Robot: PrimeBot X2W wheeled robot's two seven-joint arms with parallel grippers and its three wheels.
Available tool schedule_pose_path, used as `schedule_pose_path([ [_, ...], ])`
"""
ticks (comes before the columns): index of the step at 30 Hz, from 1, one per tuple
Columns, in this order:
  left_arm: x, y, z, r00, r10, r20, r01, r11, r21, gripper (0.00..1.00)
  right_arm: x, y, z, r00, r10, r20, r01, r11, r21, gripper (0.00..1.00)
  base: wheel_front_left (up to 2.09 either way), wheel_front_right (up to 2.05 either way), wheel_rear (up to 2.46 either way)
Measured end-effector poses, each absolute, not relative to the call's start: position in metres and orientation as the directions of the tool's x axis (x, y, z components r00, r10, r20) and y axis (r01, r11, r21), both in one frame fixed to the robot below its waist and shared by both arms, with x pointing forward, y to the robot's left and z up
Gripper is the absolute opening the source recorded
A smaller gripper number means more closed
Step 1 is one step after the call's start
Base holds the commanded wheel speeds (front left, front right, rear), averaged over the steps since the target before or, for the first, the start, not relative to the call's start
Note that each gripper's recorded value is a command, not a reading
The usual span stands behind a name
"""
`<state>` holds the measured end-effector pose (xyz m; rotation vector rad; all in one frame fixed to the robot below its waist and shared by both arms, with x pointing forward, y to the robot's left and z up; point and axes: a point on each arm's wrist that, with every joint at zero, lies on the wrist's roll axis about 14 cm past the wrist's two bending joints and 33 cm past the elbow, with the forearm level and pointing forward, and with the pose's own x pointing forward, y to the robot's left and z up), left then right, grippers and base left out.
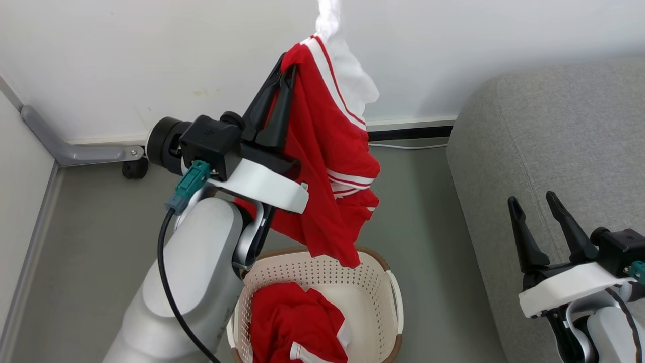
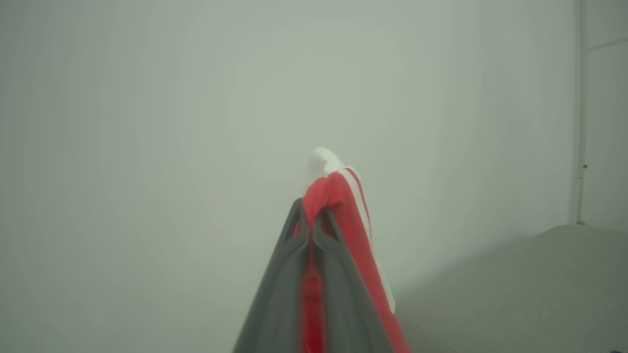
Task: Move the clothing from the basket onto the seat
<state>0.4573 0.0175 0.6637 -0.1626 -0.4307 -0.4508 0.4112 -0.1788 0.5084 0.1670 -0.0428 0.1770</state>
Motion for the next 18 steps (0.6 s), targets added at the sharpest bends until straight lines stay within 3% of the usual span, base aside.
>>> schedule_pose_path([
  [5,0.456,0.008,0.668,0.795,-0.41,0.446,0.479,0.877,-0.047,0.0,0.41,-0.168,0.507,0.978,0.202,0.053,-0.208,0.963,0.169,1.0,0.0,0.0,0.0],
  [18,0.454,-0.005,0.664,0.789,-0.437,0.432,0.51,0.858,-0.064,0.0,0.402,-0.076,0.534,0.852,0.51,0.12,-0.524,0.833,0.178,1.0,0.0,0.0,0.0],
])
